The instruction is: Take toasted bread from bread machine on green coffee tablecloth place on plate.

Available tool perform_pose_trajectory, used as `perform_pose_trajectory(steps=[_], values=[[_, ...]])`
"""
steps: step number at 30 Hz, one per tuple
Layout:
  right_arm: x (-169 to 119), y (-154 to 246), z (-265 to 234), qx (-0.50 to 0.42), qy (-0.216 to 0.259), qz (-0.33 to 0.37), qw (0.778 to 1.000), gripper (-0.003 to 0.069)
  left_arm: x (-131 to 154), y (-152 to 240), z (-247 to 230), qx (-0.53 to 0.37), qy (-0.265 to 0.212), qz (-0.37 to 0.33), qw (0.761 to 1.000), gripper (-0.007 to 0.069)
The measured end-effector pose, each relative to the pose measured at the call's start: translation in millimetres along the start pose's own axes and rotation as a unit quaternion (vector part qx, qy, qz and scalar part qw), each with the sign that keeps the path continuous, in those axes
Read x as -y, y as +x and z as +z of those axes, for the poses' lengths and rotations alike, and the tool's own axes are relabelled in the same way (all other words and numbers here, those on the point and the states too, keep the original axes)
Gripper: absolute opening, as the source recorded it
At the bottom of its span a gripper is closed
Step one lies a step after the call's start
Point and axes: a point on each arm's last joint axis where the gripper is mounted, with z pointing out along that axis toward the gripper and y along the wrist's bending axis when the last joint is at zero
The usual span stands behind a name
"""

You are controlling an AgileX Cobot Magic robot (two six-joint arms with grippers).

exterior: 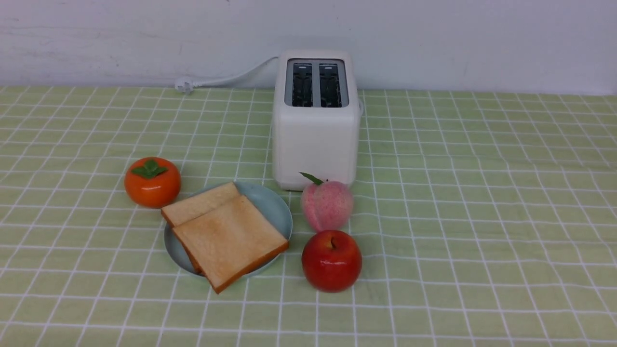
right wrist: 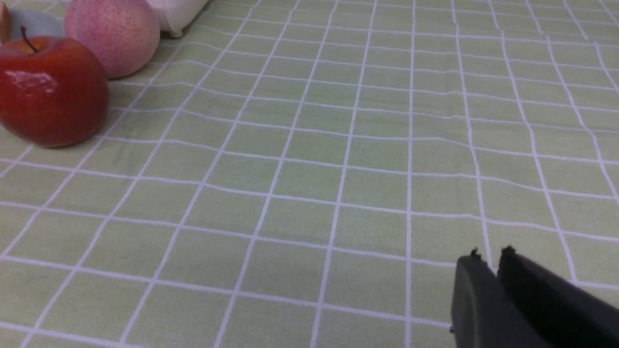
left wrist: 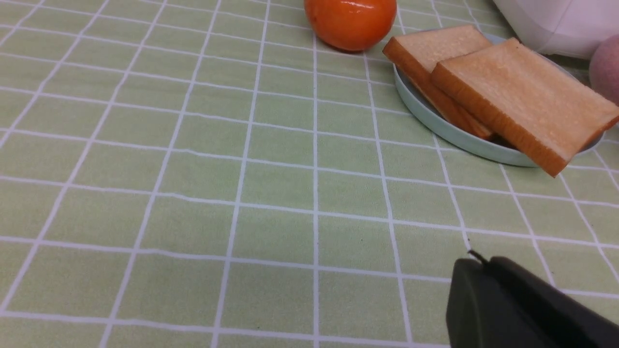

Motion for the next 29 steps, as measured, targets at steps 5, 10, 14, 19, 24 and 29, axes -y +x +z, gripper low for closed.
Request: perform_pose_trajectory(steps=[5, 10, 14, 19, 24, 29], values=[[0.0, 0.0, 0.0, 0.0, 0.0, 0.0, 1.0, 0.0079, 0.0, 0.0, 0.0, 0.0, 0.0, 0.0, 1.0, -0.0013], [0.0, 0.0, 0.0, 0.0, 0.0, 0.0, 1.0, 0.0088, 0.0, 0.0, 0.0, 0.0, 0.0, 0.0, 1.0, -0.0013], [0.0, 0.0, 0.0, 0.0, 0.0, 0.0, 1.0, 0.0091, 0.0, 0.0, 0.0, 0.0, 0.0, 0.0, 1.0, -0.0013], [0.0, 0.0, 0.0, 0.0, 0.0, 0.0, 1.0, 0.0097, 0.0, 0.0, 0.0, 0.0, 0.0, 0.0, 1.0, -0.0009], [0.0, 0.0, 0.0, 0.0, 0.0, 0.0, 1.0, 0.0102, 0.0, 0.0, 0.0, 0.0, 0.0, 0.0, 1.0, -0.0005], [0.0, 0.0, 0.0, 0.0, 0.0, 0.0, 1.0, 0.0107, 0.0, 0.0, 0.0, 0.0, 0.0, 0.0, 1.0, -0.0005]])
